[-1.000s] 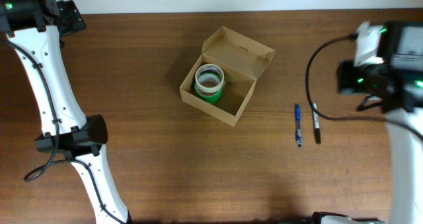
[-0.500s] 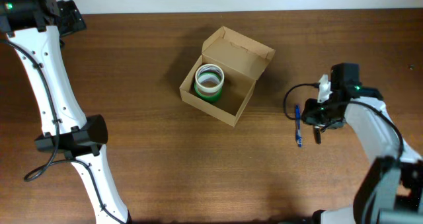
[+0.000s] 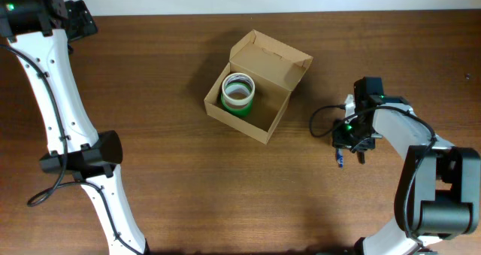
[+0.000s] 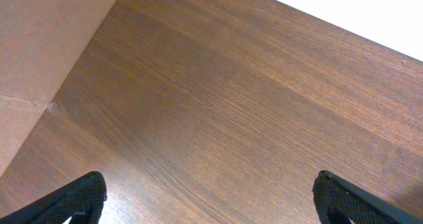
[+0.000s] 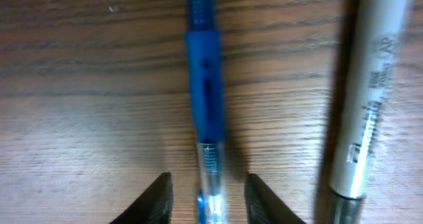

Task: Pack container
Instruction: 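Move the right gripper to the blue pen and grasp it, then carry the blue pen over the box and lower it in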

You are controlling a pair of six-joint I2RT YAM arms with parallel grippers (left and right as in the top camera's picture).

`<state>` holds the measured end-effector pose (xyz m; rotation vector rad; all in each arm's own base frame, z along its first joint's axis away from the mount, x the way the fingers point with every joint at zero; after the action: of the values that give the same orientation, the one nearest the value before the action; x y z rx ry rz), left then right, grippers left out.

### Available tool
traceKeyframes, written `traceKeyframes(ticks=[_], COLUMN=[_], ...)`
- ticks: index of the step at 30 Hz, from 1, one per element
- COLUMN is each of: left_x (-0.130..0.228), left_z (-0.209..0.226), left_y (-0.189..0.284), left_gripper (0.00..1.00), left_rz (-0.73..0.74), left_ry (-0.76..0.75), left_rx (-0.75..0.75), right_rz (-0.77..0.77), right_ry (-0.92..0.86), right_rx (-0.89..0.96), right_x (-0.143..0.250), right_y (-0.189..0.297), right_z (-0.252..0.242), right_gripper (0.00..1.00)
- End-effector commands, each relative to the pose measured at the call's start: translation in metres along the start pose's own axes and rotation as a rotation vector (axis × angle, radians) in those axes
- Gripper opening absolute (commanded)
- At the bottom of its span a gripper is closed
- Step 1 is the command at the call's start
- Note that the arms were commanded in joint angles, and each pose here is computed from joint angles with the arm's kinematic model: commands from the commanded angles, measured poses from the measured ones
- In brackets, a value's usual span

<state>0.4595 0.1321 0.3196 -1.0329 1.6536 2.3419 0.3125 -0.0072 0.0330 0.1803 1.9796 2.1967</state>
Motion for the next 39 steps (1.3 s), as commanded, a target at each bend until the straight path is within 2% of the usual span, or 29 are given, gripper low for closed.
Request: traceKeyframes(ticks=[1,6,10,16,20,23,26,31,33,35,39], left_x=[-0.001,-0.001,-0.001,-0.001,-0.001,-0.001,-0.001,-0.001,-0.001,-0.001,-0.001], left_z=[0.005,0.005,0.005,0.005,0.005,0.005,0.005,0.005,0.005,0.005,0.005], left_y=[0.009,0.009,0.009,0.009,0.009,0.009,0.009,0.009,0.009,0.009,0.009], left_gripper=[1.0,1.0,1.0,1.0,1.0,1.0,1.0,1.0,1.0,1.0,1.0], left_rz=[-0.015,-0.015,-0.015,-0.015,-0.015,-0.015,-0.015,-0.015,-0.015,-0.015,-0.015], left_ry=[-0.001,-0.001,0.0,-0.001,-0.001,-0.001,-0.001,-0.001,-0.001,-0.001,-0.001], left_rx=[-0.003,-0.003,-0.003,-0.003,-0.003,-0.003,-0.003,-0.003,-0.003,-0.003,-0.003], right_rz=[0.006,0.008,0.008,0.0,-0.069,-0.187,-0.382,-0.676,-0.737,-0.743,-0.617], right_ry=[-0.043,-0.058,-0.077,-0.056,0.01,0.123,0.293,0.531,0.699,0.854,1.121], right_rx=[0.085,0.104,0.118,0.111,0.093,0.057,0.002,-0.087,-0.087,-0.071,-0.019], right_x=[0.001,-0.001,0.0,-0.004,-0.024,-0.047,-0.065,-0.064,-0.055,-0.045,-0.034], right_y=[-0.006,-0.013,-0.013,-0.005,0.039,0.106,0.205,0.309,0.325,0.32,0.273], right_z=[-0.011,-0.014,-0.016,-0.007,0.018,0.052,0.105,0.174,0.2,0.221,0.253], right_gripper=[0.31,0.24,0.04,0.04,0.04,0.04,0.04,0.04,0.04,0.04,0.04])
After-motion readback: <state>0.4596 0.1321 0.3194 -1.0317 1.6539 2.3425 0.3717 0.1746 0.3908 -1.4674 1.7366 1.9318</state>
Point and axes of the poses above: each gripper's point midway between its finger pads, its own y axis back along the fingers, its own z axis along the line the jaws close on, x = y × z, the point moved 3 cm from there along y, back along the fingers, and after that the axes turned 4 degrees about -y, right-handed, at the moved point
